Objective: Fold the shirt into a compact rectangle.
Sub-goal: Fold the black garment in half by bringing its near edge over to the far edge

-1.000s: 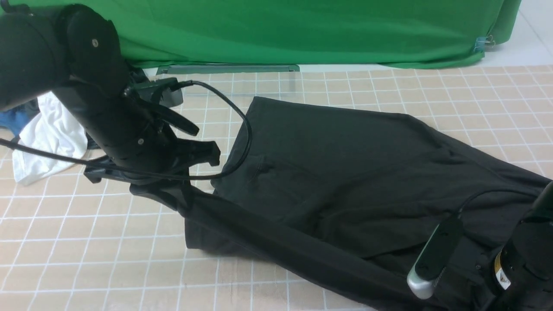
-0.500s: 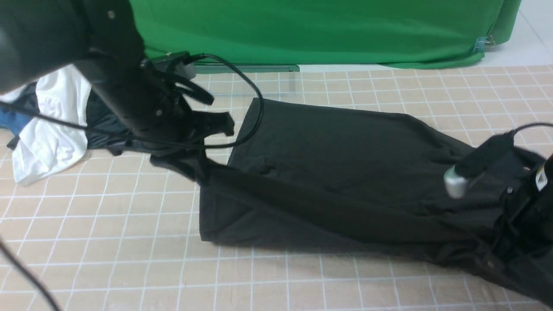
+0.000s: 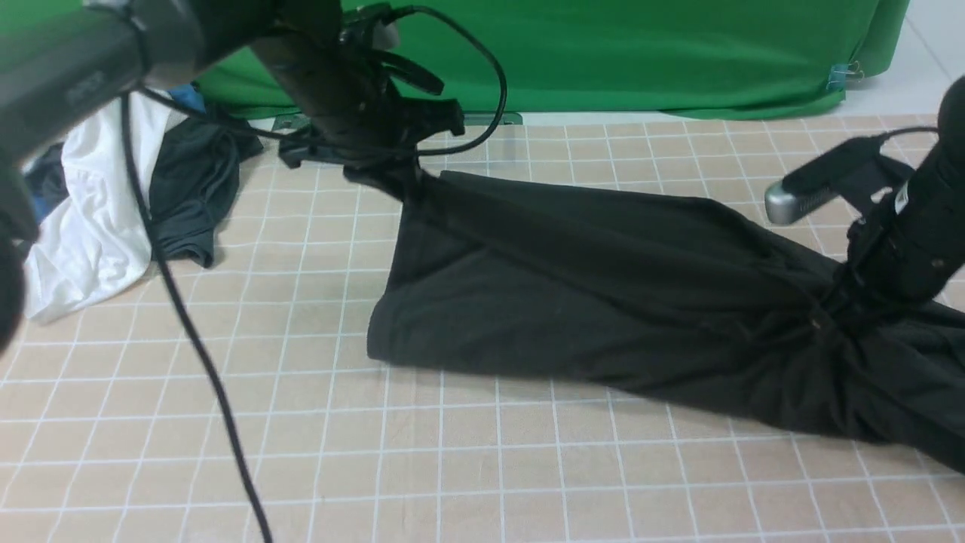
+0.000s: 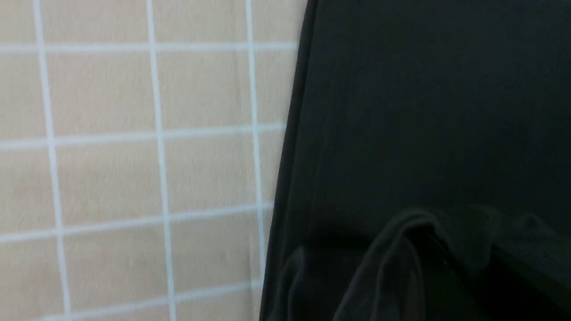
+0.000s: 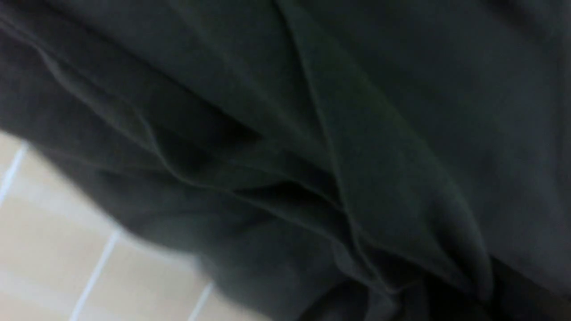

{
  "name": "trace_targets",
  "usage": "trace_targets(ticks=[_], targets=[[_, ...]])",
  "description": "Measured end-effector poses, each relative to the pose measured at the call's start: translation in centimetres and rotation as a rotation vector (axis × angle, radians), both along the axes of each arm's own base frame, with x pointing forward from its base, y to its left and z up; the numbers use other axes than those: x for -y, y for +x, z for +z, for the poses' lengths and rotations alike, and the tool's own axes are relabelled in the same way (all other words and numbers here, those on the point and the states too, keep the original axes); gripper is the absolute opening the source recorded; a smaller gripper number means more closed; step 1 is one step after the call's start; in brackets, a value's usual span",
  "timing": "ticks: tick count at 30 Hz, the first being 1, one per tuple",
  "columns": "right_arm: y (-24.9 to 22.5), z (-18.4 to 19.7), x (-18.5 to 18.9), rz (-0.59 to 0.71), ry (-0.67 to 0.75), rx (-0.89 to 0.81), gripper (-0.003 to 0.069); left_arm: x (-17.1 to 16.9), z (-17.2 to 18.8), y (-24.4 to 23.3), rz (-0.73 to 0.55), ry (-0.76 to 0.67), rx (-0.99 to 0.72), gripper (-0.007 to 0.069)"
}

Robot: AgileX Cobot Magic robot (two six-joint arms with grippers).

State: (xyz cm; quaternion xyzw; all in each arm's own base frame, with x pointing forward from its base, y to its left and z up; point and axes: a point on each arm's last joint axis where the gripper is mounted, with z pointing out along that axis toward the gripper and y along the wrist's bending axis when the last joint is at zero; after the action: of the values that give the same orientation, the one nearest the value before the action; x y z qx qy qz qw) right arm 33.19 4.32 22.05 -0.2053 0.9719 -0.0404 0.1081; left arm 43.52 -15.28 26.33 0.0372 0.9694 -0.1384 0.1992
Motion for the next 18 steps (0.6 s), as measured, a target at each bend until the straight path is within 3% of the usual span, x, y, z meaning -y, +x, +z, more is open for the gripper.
trace_targets(ticks=[14,18], targets=[[4.6,-4.2,0.2,0.068,-0.044,0.149,0.0085,0.9,-5.3,5.1,0.037,0.001,0.214,0.0031],[4.9,-4.5,0.2,0.077,-0.048,0.165,0.0175,0.9,-6.5,5.4,0.037,0.010,0.214,0.0038]])
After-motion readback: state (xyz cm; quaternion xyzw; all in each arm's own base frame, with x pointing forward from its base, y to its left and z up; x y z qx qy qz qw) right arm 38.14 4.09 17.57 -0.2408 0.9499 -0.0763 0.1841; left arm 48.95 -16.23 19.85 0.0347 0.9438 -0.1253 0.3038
